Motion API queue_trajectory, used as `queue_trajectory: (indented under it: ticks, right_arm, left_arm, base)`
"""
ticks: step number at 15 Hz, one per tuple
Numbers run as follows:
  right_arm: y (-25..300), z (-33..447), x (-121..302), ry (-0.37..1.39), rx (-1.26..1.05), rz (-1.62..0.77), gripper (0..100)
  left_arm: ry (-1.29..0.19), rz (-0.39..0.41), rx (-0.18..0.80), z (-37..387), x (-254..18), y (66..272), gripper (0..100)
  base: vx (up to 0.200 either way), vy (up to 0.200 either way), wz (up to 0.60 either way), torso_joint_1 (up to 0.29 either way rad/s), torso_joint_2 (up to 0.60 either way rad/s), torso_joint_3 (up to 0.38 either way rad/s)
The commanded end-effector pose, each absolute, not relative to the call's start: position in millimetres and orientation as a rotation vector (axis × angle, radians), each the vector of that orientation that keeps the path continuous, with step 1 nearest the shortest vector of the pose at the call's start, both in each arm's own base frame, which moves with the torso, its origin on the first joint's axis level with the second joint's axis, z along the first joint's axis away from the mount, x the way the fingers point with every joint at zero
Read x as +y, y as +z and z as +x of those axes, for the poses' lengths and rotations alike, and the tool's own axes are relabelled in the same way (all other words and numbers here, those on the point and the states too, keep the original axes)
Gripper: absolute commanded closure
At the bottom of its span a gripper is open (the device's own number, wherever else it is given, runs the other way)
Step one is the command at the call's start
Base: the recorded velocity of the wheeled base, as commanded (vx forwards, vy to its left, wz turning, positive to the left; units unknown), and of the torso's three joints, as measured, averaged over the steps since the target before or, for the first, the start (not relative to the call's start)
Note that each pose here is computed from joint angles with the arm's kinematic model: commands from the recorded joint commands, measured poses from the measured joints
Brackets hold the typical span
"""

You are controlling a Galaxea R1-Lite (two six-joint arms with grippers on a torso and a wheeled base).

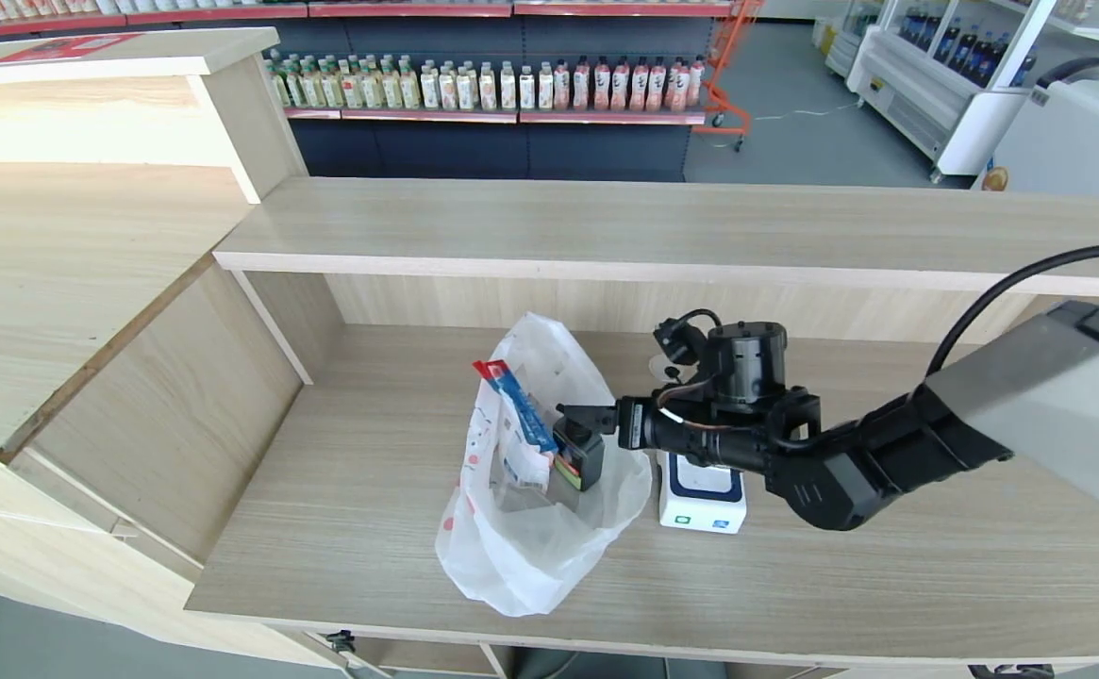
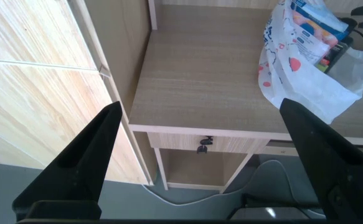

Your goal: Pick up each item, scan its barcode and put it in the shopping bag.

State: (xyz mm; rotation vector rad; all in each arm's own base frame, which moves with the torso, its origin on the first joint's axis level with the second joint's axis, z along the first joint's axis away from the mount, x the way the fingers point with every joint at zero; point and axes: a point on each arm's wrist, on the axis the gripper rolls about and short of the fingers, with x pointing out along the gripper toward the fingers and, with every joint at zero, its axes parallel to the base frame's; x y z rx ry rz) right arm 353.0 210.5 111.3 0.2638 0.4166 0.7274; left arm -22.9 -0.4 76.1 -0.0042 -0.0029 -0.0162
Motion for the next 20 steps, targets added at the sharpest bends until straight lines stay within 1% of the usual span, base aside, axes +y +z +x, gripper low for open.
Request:
queue_trajectory:
  ticks: [1, 2, 3, 4, 5, 6, 8, 9, 10, 11, 14, 15, 17, 19, 20]
  right_arm:
    - [150, 314, 183, 0.73, 0.4, 0.332, 0]
    - [159, 294, 165, 0.734, 0.408, 0.338, 0]
    - [164, 283, 157, 0.731, 0.409, 0.34, 0]
    - [181, 252, 133, 0.706, 0.398, 0.341, 0]
    - [190, 232, 112, 0.664, 0.395, 0.316, 0]
    - [198, 210, 88, 0.586, 0.376, 0.252, 0]
    - [194, 165, 55, 0.408, 0.337, 0.189, 0]
    - [184, 137, 42, 0.376, 0.317, 0.19, 0]
    - [178, 126, 37, 0.36, 0.311, 0.188, 0]
    - [156, 87, 20, 0.297, 0.277, 0.157, 0]
    - [107, 28, 4, 0.161, 0.213, 0.063, 0]
    - [105, 22, 3, 0.146, 0.181, 0.058, 0]
    - [86, -6, 3, 0.107, 0.124, 0.036, 0]
    - [81, -15, 3, 0.1, 0.078, 0.007, 0]
    - [80, -18, 2, 0.037, 0.038, -0.013, 0]
  left_arm:
    - [-0.015, -0.005, -0.003, -23, 0, 76, 0]
    - [-0.015, -0.005, -0.003, -23, 0, 76, 0]
    - [-0.015, -0.005, -0.003, -23, 0, 76, 0]
    - [-0.015, -0.005, -0.003, -23, 0, 76, 0]
    - [-0.017, -0.005, -0.003, -23, 0, 76, 0]
    - [-0.015, -0.005, -0.003, -23, 0, 76, 0]
    - [-0.015, -0.005, -0.003, -23, 0, 76, 0]
    - [-0.017, -0.005, -0.003, -23, 0, 76, 0]
    - [-0.015, -0.005, -0.003, -23, 0, 76, 0]
    - [-0.015, -0.005, -0.003, -23, 0, 76, 0]
    - [-0.018, -0.005, -0.003, -23, 0, 76, 0]
    - [-0.017, -0.005, -0.003, -23, 0, 76, 0]
    - [-0.015, -0.005, -0.003, -23, 0, 76, 0]
    - [-0.015, -0.005, -0.003, -23, 0, 76, 0]
    - [-0.017, -0.006, -0.003, -23, 0, 76, 0]
  base:
    - [0.0, 0.0, 0.0, 0.0, 0.0, 0.0]
    - [0.0, 0.0, 0.0, 0.0, 0.0, 0.0]
    - [0.0, 0.0, 0.0, 0.0, 0.0, 0.0]
    - [0.0, 0.0, 0.0, 0.0, 0.0, 0.0]
    - [0.0, 0.0, 0.0, 0.0, 0.0, 0.0]
    - [0.0, 0.0, 0.0, 0.0, 0.0, 0.0]
    - [0.0, 0.0, 0.0, 0.0, 0.0, 0.0]
    - [0.0, 0.0, 0.0, 0.0, 0.0, 0.0]
    - [0.0, 0.0, 0.0, 0.0, 0.0, 0.0]
    - [0.0, 0.0, 0.0, 0.0, 0.0, 0.0]
    - [0.0, 0.0, 0.0, 0.0, 0.0, 0.0]
    - [0.0, 0.0, 0.0, 0.0, 0.0, 0.0]
    - [0.0, 0.0, 0.0, 0.0, 0.0, 0.0]
    - [0.0, 0.0, 0.0, 0.0, 0.0, 0.0]
    - [0.0, 0.0, 0.0, 0.0, 0.0, 0.0]
